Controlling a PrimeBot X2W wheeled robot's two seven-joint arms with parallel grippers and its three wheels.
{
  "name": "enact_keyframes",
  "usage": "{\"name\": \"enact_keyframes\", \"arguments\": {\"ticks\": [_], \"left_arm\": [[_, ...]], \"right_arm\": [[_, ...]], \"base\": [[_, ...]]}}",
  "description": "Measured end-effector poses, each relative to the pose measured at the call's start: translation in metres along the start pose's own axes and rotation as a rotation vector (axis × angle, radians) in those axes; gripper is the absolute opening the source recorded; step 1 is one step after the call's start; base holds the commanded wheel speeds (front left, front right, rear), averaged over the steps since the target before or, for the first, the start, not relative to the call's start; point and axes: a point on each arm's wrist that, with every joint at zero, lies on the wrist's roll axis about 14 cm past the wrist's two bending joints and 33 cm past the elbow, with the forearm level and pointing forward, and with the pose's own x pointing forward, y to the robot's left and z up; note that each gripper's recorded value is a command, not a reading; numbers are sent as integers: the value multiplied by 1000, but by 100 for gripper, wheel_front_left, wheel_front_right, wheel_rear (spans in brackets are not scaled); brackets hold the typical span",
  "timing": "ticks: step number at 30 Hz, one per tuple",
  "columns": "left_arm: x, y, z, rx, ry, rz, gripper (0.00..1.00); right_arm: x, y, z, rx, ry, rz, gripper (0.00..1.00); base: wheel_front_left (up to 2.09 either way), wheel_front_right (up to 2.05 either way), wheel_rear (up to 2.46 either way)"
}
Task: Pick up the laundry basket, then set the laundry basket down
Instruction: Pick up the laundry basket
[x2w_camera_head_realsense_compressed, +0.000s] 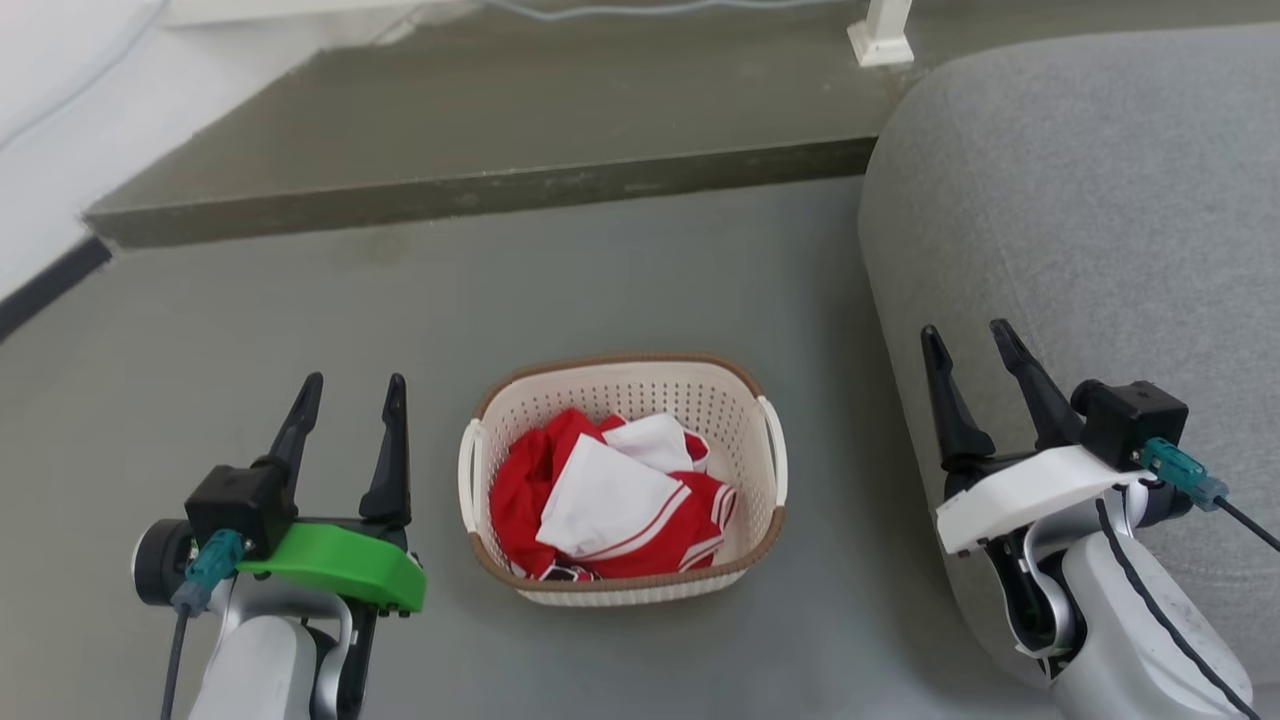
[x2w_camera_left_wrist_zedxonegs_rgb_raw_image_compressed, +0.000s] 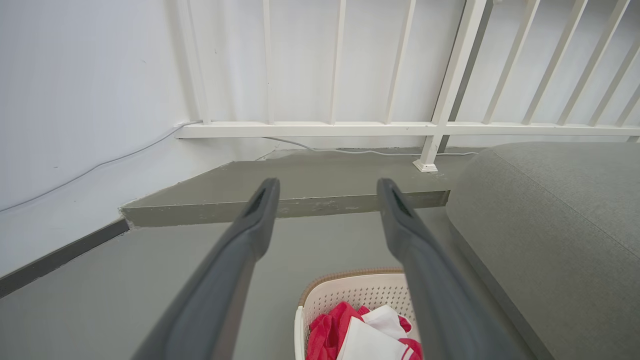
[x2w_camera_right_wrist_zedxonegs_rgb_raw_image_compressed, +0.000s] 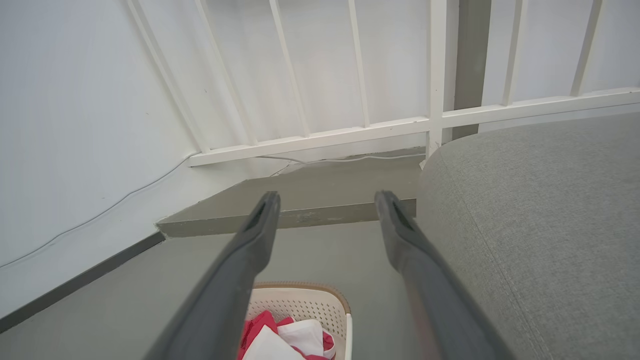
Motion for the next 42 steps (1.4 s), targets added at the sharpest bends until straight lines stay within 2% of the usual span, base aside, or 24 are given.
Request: {"name": "enact_keyframes", "arguments": {"ticks": [28, 42], "left_arm": [[56, 12, -65, -40, 121, -25, 100], [81, 37, -128, -49, 245, 5, 100]], "right_arm": [[50, -21, -50, 41, 100, -33, 100], [82, -28, -108, 55, 220, -25, 100]], "base": [[0, 0, 0], [0, 0, 0]]}}
